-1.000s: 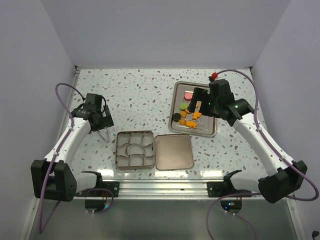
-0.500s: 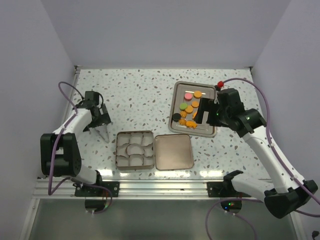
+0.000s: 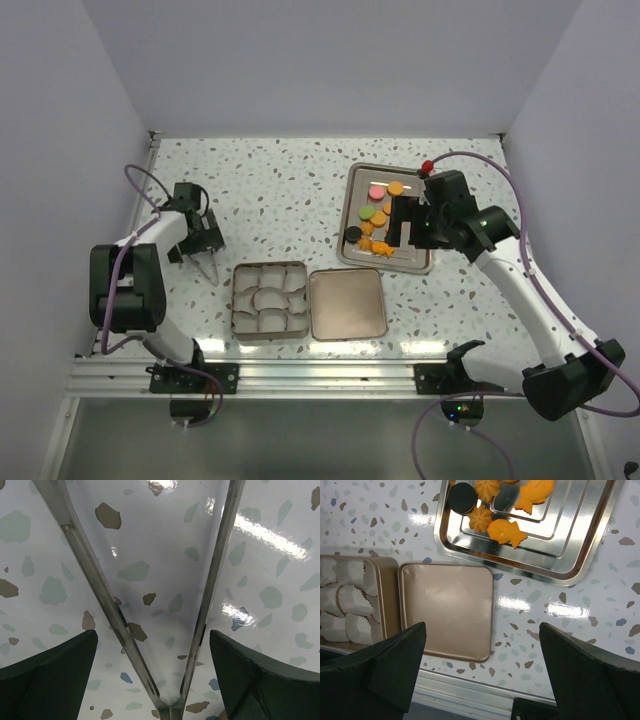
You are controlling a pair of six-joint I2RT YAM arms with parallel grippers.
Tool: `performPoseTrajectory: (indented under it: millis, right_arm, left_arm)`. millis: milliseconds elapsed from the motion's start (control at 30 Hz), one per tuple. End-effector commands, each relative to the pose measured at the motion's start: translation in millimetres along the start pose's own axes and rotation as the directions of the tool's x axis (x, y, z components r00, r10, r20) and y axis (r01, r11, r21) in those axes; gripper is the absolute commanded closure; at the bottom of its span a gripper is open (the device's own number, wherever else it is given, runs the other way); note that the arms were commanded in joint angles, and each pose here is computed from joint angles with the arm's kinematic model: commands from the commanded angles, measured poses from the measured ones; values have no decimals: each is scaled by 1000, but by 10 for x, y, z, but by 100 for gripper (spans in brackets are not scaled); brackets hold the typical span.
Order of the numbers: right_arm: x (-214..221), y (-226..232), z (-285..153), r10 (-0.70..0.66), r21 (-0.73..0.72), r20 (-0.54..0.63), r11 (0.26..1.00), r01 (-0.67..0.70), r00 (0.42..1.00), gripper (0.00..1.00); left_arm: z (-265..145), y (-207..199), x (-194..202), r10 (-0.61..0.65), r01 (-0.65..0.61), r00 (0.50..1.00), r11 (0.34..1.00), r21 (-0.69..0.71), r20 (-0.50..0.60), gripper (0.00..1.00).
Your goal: Pack the cookies
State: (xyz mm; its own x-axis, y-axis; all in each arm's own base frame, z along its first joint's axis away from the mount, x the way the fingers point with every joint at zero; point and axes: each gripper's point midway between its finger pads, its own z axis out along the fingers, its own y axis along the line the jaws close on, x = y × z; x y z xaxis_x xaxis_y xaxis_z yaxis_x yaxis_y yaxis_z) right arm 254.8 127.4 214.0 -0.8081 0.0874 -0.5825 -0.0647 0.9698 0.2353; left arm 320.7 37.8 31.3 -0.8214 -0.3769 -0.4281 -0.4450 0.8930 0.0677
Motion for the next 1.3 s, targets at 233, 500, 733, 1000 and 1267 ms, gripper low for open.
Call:
performPoseTrajectory:
  millis: [233,500,733,1000,1267]
  right_arm:
    - [-112,3,-97,-58,2,18,998,58,998,1]
    - [-160,101,-41,-49,-30,-3,998,49,999,1]
    - [-296,597,-108,-13,-260,-22,966,7,1000,1]
    - [-738,1821,-400,135,-795,-156,571,-205,979,1]
    - [-1065,2617,-640,124,-917,-246,290,-272,961,1]
  left_arm:
    - [251,2,-203,-79,79,996,997,-13,30,2]
    - [442,97,-279,-80,80,997,997,-9,13,51]
    - [4,-56,-664,-106,96,990,990,104,95,55]
    - [-1146,-514,-1211,-212,79,946,885,459,245,53]
    - [-2463,-987,-1533,-305,-47,884,695,718,353,53]
